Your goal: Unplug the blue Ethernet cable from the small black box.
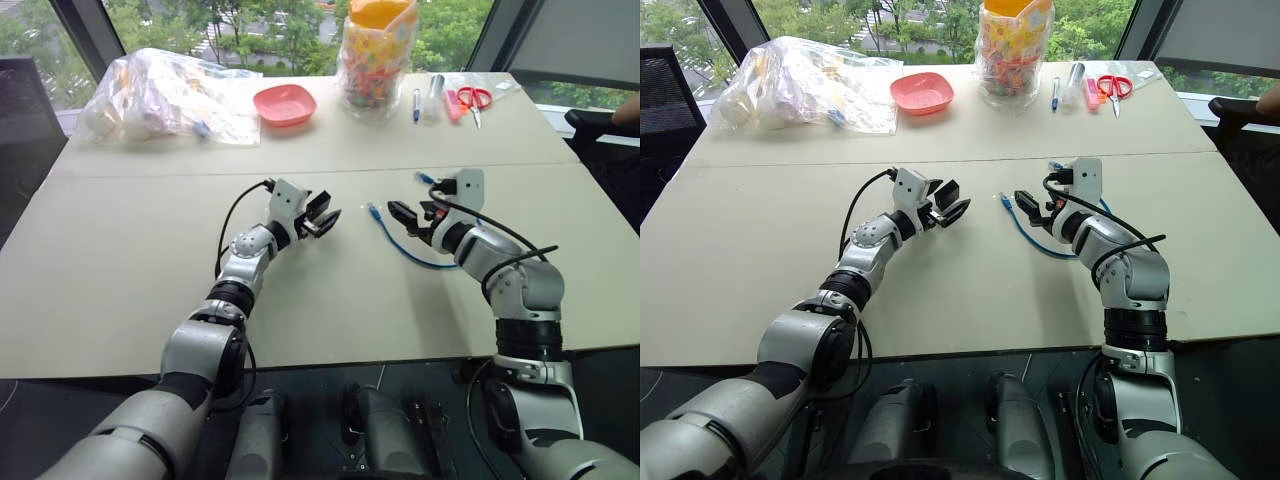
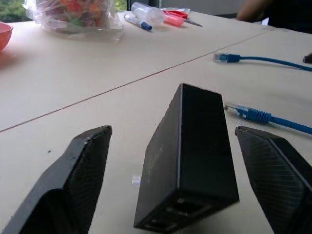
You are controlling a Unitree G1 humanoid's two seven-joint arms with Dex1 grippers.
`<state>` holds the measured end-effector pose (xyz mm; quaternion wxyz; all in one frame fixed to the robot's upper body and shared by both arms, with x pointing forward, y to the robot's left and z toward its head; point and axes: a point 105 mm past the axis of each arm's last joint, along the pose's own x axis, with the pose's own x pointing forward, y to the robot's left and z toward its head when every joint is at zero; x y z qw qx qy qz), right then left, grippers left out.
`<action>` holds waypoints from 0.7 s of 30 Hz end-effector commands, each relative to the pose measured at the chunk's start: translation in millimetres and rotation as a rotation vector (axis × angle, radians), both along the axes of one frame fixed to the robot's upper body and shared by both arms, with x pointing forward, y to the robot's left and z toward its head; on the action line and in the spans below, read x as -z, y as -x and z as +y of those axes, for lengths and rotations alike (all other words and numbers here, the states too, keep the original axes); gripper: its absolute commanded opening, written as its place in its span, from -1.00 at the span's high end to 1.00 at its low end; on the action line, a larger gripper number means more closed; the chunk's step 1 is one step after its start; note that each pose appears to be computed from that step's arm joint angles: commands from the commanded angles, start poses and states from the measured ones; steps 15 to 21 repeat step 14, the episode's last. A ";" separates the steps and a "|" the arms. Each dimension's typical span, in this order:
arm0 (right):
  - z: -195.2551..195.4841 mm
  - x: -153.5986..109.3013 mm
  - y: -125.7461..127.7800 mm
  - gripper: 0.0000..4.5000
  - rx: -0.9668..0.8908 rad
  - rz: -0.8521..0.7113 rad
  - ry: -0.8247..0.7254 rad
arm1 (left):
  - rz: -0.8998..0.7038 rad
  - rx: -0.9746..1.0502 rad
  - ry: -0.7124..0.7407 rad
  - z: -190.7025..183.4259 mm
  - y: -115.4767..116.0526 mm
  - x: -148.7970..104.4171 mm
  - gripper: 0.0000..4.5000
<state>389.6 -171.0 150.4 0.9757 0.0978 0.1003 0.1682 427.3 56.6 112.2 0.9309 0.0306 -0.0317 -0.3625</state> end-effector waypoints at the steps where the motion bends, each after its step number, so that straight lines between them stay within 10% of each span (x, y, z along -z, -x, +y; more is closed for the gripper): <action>1: 2.3 -27.7 9.7 -0.88 -0.060 -0.124 0.007 | -0.053 0.029 0.047 18.4 1.2 -28.2 -0.98; 14: 16.5 -15.5 71.8 -0.88 -0.403 -0.134 0.081 | 0.141 0.114 0.001 87.9 82.2 -43.2 -0.98; 21: 16.5 -15.5 71.8 -0.88 -0.403 -0.134 0.081 | 0.141 0.114 0.001 87.9 82.2 -43.2 -0.98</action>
